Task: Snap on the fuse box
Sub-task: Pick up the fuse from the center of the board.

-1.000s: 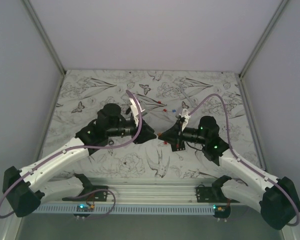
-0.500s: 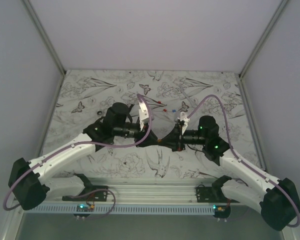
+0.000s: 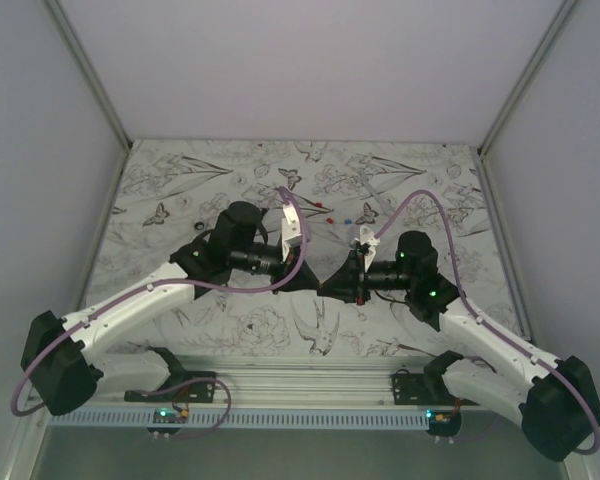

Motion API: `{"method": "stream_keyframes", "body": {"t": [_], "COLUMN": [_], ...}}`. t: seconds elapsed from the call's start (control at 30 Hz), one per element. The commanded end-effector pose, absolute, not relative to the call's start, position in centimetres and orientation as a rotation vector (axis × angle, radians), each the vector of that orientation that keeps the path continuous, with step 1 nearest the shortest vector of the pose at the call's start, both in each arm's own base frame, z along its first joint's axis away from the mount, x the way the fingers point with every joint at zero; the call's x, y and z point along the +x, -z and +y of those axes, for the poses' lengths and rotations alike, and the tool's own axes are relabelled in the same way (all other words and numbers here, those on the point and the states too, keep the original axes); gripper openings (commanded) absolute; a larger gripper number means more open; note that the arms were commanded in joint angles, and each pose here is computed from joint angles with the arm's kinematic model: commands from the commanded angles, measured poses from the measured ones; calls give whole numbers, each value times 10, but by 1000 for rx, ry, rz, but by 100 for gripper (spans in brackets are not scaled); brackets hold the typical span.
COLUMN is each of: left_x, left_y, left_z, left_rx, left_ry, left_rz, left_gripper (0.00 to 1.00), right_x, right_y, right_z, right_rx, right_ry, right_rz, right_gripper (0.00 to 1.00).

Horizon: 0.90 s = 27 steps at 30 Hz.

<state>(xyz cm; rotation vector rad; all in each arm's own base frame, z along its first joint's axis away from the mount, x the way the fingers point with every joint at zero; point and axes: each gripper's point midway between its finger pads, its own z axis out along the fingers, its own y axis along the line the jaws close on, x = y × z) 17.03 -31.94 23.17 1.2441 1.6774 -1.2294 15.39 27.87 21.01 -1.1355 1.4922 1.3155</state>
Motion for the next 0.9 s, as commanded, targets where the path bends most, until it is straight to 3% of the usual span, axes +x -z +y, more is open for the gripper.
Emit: {"method": "stream_keyframes", "body": {"t": [0.0,0.43,0.7,0.77,0.87], "left_x": [159,154,150,150,158], "left_y": [-244,-238,-235,-235,-231], "left_z": [-325,-327,-325,-325,-323], "left_rx": [1320,1358,1374,1370,1328], "left_ry": [1292,1330,1339,1335,1284], "left_rz": [1585,1594,1599,1609,1654], "left_gripper": [10,13,0,0,0], "right_x": [157,157,159,162,170], "right_y": [-227,-227,-226,-225,-220], "right_z": [282,281,281,281,279], "right_rx": [-1162,-1167,-1152,-1139,-1106], "right_ry": [-1305,-1307,-1288,-1276,-1241], "right_rz": [1428,1428,1437,1452,1493], "right_gripper": [0,0,0,3,17]}}
